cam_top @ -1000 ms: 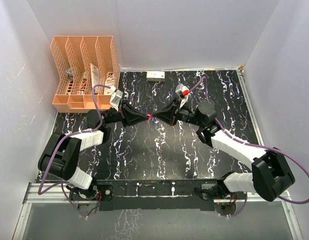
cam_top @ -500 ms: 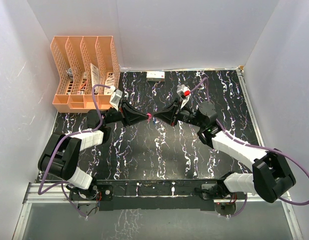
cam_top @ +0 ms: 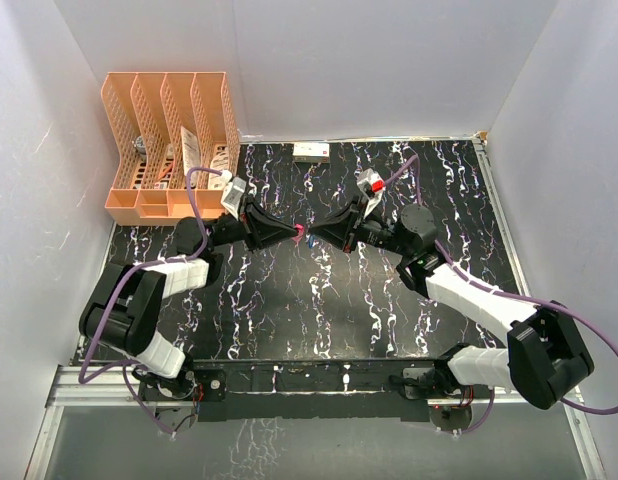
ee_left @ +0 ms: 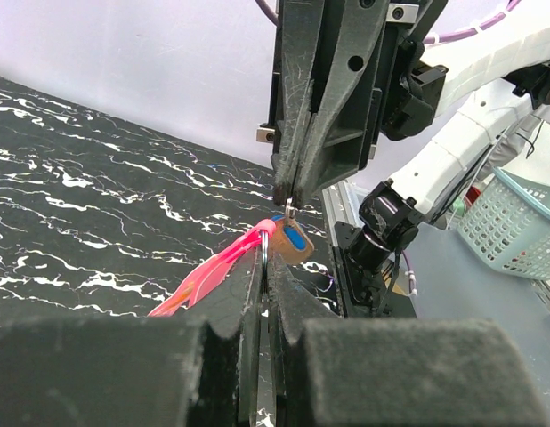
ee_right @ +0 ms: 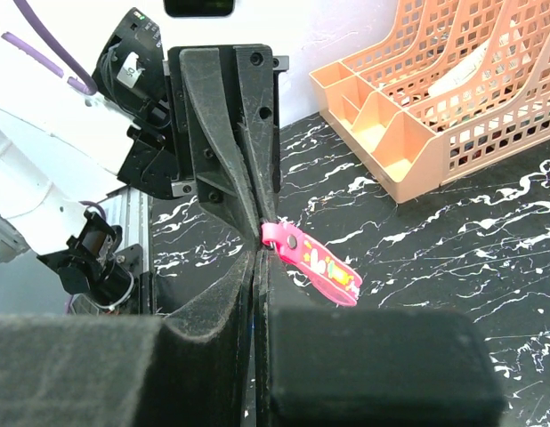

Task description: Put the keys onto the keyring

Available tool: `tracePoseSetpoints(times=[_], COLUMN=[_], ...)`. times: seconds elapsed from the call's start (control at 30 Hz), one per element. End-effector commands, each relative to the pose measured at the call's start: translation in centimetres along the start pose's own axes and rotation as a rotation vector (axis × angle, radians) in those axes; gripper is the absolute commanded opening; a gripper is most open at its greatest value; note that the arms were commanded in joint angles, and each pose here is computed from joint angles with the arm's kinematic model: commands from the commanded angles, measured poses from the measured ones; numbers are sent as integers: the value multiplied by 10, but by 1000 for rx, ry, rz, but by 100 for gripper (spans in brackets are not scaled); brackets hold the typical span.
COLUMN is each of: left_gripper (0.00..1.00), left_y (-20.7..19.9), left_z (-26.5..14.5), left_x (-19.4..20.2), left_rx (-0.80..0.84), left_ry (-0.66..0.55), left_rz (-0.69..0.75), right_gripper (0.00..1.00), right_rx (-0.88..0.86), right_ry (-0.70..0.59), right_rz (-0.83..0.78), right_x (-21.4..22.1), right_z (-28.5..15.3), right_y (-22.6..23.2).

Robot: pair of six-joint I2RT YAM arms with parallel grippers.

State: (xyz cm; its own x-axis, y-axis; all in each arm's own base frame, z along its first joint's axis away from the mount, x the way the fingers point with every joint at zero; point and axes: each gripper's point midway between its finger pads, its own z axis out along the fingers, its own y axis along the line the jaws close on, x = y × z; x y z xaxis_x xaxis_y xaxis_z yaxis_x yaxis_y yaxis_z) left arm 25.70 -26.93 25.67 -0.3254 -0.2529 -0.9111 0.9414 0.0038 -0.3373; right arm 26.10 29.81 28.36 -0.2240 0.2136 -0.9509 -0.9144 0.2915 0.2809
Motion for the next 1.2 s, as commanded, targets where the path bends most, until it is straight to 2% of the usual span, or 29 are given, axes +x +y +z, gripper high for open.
tracePoseSetpoints(times=[0.0, 0.2, 0.37, 0.6, 0.97, 1.17], left_gripper=[0, 0, 0, 0, 0, 0], left_y=[-16, 2, 31, 62, 64, 61], left_z=[6, 2, -3, -12, -14, -15], left_x=[-31, -25, 2, 30, 27, 21], left_rx=[71, -9, -132, -303, -339, -355], left_ry=[-82, -86, 8, 92, 100, 94], left_rz=[205, 107, -43, -211, -216, -201], right_gripper=[0, 0, 0, 0, 0, 0], right_rx=[-29, 112, 229, 308, 383, 498], right_ry=[-65, -44, -13, 19, 54, 146], right_rz=[-30, 2, 20, 37, 62, 152], right_x=[-20, -13, -2, 12, 27, 48], right_z=[2, 0, -9, -18, -29, -35], right_y=[7, -20, -42, -57, -68, -87])
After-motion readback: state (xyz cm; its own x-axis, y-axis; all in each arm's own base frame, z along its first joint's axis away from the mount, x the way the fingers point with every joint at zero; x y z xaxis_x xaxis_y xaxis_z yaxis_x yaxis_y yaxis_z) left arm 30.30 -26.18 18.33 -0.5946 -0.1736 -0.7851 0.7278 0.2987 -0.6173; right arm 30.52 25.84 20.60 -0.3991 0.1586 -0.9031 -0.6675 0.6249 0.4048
